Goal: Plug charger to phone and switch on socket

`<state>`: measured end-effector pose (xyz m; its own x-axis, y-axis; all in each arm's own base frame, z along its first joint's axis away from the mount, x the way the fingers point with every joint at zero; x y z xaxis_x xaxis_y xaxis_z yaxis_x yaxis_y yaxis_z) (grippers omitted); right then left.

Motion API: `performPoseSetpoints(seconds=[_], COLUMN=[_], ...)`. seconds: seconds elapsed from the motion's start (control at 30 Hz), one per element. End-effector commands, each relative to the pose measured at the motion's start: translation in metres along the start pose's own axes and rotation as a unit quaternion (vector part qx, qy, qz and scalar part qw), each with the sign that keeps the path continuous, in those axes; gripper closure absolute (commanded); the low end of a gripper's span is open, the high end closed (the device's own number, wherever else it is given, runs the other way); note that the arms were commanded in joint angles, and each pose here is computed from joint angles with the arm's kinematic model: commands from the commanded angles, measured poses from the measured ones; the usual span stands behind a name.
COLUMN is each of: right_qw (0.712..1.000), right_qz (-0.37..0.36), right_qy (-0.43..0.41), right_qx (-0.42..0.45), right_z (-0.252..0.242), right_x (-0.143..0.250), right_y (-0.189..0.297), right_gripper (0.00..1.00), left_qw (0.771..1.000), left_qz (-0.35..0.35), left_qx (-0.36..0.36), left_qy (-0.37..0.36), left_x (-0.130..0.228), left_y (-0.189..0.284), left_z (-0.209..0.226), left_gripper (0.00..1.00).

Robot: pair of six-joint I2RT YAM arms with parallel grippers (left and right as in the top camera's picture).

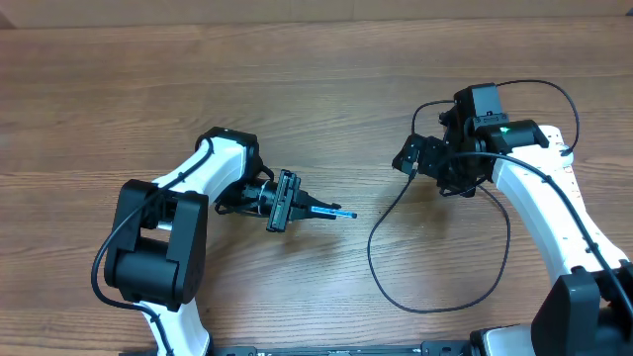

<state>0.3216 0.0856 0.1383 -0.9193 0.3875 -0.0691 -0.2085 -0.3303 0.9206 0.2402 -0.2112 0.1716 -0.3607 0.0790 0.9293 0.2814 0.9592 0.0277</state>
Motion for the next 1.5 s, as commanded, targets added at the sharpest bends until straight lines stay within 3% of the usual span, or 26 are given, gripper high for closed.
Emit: performPoseSetpoints(seconds=[0.0,0.33,0.53,0.73,0.93,1.07,1.27,1.47], right_qw=[1.0,1.0,1.0,1.0,1.0,1.0,1.0,0.998], right_qz=[-0.013,-0.013,-0.013,-0.013,-0.013,-0.014,-0.014,-0.051], right_qy=[0.007,0.007,0.007,0.007,0.007,0.007,0.007,0.013], right_qx=[-0.011,-0.011,-0.011,-0.011,-0.011,-0.011,-0.011,-0.042], right_z=[0.007,0.007,0.007,0.007,0.007,0.007,0.007,0.019], right_x=[-0.004,-0.004,-0.004,-0.004,-0.004,-0.005,-0.004,-0.021], right_y=[0.009,0.009,0.009,0.009,0.009,0.009,0.009,0.01], right_gripper=[0.0,0.0,0.0,0.0,0.0,0.0,0.0,0.0], left_qw=[1.0,1.0,0.993,0.949,0.921,0.912,0.917,0.893], left_qz=[0.012,0.01,-0.032,-0.168,-0.216,-0.209,-0.076,-0.08], left_qx=[0.016,0.009,-0.048,-0.204,-0.226,-0.201,-0.052,-0.038], left_qy=[-0.016,-0.023,-0.106,-0.173,-0.231,-0.292,-0.388,-0.442], left_x=[0.012,0.01,-0.014,-0.067,-0.089,-0.092,-0.051,-0.053], left_y=[-0.002,-0.003,-0.003,0.016,0.025,0.021,0.001,0.007], left_z=[-0.006,-0.005,0.002,0.028,0.019,0.002,-0.039,-0.052], left_gripper=[0.96,0.95,0.95,0.96,0.96,0.96,0.96,0.96])
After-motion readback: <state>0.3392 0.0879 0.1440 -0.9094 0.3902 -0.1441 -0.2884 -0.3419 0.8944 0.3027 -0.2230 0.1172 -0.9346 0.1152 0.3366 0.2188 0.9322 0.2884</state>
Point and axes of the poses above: each gripper's point midway between its finger pads, its own y axis back along the fingers, its own z axis along the line the jaws close on, x = y × z, the point moved 3 cm from there along y, back along the fingers, and after that the axes turned 7 degrees about -y, right-handed, at the moved point
